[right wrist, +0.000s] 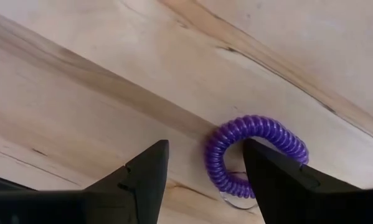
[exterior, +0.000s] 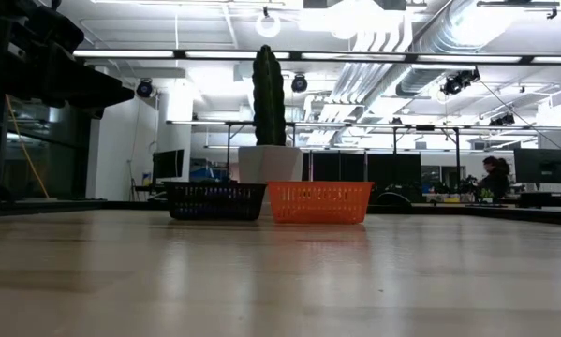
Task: Sort spring keychains
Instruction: Put the purple spring keychain in the black bin
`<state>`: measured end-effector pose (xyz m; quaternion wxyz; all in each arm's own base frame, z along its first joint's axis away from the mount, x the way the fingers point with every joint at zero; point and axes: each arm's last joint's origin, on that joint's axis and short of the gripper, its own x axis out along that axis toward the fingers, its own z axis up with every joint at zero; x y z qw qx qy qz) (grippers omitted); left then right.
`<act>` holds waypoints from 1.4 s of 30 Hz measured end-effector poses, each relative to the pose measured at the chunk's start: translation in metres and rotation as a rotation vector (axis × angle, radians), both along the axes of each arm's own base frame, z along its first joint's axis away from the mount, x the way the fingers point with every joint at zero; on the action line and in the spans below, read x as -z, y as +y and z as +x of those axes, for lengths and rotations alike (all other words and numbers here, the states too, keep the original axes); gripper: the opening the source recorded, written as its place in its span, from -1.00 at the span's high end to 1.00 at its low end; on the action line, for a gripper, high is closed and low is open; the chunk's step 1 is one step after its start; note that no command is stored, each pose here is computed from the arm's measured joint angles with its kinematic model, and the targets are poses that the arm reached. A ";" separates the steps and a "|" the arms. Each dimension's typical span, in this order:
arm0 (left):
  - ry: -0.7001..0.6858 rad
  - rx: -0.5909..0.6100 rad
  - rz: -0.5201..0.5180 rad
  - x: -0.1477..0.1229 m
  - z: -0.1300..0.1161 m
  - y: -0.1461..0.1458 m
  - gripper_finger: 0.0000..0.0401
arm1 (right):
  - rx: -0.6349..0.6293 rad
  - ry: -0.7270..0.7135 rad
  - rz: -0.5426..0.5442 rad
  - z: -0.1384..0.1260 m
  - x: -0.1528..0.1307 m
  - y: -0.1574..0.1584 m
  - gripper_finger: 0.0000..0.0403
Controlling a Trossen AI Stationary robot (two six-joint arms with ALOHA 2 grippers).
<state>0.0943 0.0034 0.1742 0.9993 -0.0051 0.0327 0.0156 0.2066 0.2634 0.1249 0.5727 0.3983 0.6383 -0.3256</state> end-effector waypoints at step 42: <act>0.000 0.000 0.000 0.000 0.000 0.000 0.22 | 0.014 -0.062 -0.089 0.010 -0.003 -0.004 0.89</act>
